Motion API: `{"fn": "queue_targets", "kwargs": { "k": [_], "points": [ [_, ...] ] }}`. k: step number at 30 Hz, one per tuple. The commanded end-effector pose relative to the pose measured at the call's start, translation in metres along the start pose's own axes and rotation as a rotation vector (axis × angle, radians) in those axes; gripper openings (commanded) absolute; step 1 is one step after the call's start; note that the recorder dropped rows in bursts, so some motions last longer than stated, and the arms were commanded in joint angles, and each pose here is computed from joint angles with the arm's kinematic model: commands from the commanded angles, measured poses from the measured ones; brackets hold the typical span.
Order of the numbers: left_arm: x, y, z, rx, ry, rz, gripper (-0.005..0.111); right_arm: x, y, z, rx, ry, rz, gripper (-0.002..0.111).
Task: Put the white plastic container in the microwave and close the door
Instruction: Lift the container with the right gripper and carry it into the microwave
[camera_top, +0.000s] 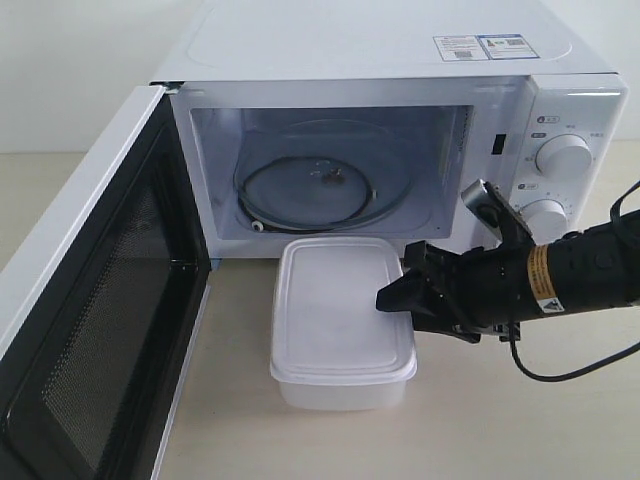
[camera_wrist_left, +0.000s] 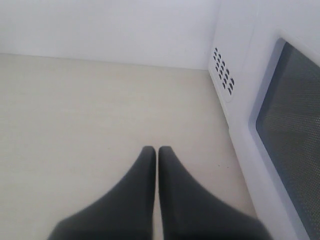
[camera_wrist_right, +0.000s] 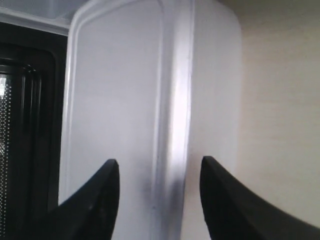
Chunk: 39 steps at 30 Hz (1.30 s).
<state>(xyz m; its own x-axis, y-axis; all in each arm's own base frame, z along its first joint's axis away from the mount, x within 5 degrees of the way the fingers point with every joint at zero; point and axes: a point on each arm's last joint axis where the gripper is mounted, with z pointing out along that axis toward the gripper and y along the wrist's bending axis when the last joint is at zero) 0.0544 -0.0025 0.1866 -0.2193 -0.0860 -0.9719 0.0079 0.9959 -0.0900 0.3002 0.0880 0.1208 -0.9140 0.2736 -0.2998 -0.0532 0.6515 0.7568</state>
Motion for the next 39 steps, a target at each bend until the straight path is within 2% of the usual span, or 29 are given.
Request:
{"fn": "queue_targets", "kwargs": {
  "k": [1, 12, 19, 22, 28, 39],
  "points": [
    [0.000, 0.000, 0.000, -0.002, -0.012, -0.008, 0.004, -0.007, 0.004, 0.001, -0.004, -0.008, -0.005, 0.047],
    [0.000, 0.000, 0.000, -0.002, -0.012, -0.008, 0.004, -0.002, -0.006, 0.000, 0.105, 0.051, 0.038, 0.043],
    [0.000, 0.000, 0.000, -0.002, -0.012, -0.008, 0.004, -0.001, -0.006, 0.000, 0.103, 0.064, 0.065, 0.043],
    [0.000, 0.000, 0.000, -0.002, -0.012, -0.008, 0.004, 0.000, -0.003, 0.000, 0.071, 0.080, 0.065, 0.033],
    [0.000, 0.000, 0.000, -0.002, -0.012, -0.008, 0.004, 0.002, 0.000, 0.000, 0.044, 0.097, 0.030, 0.001],
    [0.000, 0.000, 0.000, -0.002, -0.012, -0.008, 0.004, 0.006, 0.010, -0.002, -0.043, 0.143, -0.010, 0.000]
  ]
}}
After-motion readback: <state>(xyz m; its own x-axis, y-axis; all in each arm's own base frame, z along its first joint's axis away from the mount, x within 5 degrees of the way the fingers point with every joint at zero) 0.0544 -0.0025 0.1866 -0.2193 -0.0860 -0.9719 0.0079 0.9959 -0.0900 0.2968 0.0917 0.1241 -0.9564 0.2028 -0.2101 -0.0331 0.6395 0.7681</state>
